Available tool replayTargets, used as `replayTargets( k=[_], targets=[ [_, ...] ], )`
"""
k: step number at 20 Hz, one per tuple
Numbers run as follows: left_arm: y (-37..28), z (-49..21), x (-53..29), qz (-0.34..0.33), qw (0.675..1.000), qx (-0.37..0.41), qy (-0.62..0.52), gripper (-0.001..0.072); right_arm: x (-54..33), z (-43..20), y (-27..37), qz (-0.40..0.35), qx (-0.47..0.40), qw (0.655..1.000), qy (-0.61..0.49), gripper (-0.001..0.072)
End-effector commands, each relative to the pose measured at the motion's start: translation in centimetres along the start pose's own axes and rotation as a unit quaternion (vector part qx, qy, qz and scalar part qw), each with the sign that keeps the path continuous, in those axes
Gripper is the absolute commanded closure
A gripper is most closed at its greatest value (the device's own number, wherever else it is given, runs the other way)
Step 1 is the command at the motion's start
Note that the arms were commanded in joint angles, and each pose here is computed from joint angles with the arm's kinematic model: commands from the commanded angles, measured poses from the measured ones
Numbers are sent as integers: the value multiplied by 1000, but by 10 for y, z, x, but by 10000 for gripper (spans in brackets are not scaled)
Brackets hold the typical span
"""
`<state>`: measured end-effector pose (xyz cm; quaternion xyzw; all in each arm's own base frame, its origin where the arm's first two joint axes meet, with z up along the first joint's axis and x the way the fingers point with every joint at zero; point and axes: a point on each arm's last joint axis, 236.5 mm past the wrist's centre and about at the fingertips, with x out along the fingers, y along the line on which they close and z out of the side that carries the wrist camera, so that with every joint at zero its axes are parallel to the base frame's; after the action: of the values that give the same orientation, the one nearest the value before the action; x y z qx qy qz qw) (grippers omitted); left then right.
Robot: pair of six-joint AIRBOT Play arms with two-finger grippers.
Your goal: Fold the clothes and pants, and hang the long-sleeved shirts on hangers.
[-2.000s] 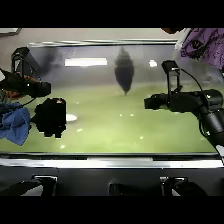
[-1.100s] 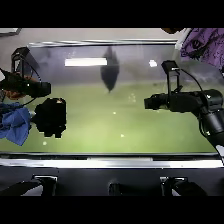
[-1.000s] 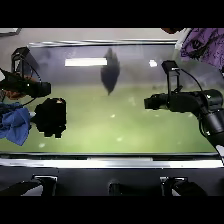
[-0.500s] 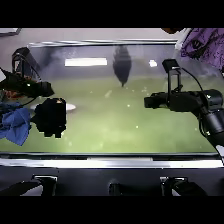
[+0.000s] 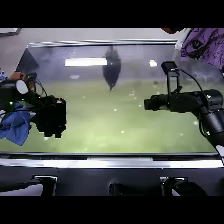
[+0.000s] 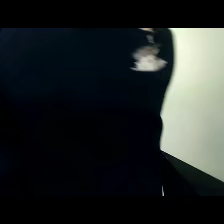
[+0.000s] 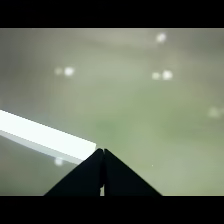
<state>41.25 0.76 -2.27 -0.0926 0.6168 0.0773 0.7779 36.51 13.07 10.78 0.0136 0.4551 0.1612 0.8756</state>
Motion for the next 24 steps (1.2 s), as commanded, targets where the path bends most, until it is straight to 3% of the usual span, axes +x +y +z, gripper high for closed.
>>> replayTargets(
  k=[1, 4, 5, 6, 10, 15, 17, 20, 21, 23, 24],
  targets=[
    [17, 5, 54, 8, 999, -53, -2, -13, -1, -12, 1, 1, 0, 1000, 26, 639],
    [17, -5, 82, 12, 998, -53, 26, 11, -1, -16, 1, 1, 0, 999, 33, 623],
    [13, -12, 86, 5, 997, -60, 41, 321, -1, -17, 1, 1, 0, 999, 36, 623],
    [4, -16, 85, -14, 996, -66, 52, 701, -1, -19, 1, 1, 0, 999, 40, 623],
    [-93, -22, 36, -158, 986, 14, 53, 692, -3, -30, -9, -19, -11, 998, 63, 625],
    [-252, -84, -53, -301, 944, 125, 51, 692, -10, -63, -23, -47, -21, 989, 136, 615],
    [-302, -128, -59, -323, 928, 178, 60, 692, -14, -74, -29, -59, -24, 985, 161, 445],
    [-356, -187, -41, -330, 915, 222, 73, 687, -17, -82, -34, -68, -26, 981, 178, 420],
    [-366, -200, -30, -327, 915, 220, 82, 630, -15, -81, -34, -68, -27, 982, 174, 413],
    [-368, -207, -18, -319, 920, 207, 96, 215, -8, -76, -37, -72, -29, 985, 157, 349],
    [-362, -200, -24, -319, 921, 203, 97, 149, -6, -73, -42, -82, -33, 985, 150, 270]
  ],
)
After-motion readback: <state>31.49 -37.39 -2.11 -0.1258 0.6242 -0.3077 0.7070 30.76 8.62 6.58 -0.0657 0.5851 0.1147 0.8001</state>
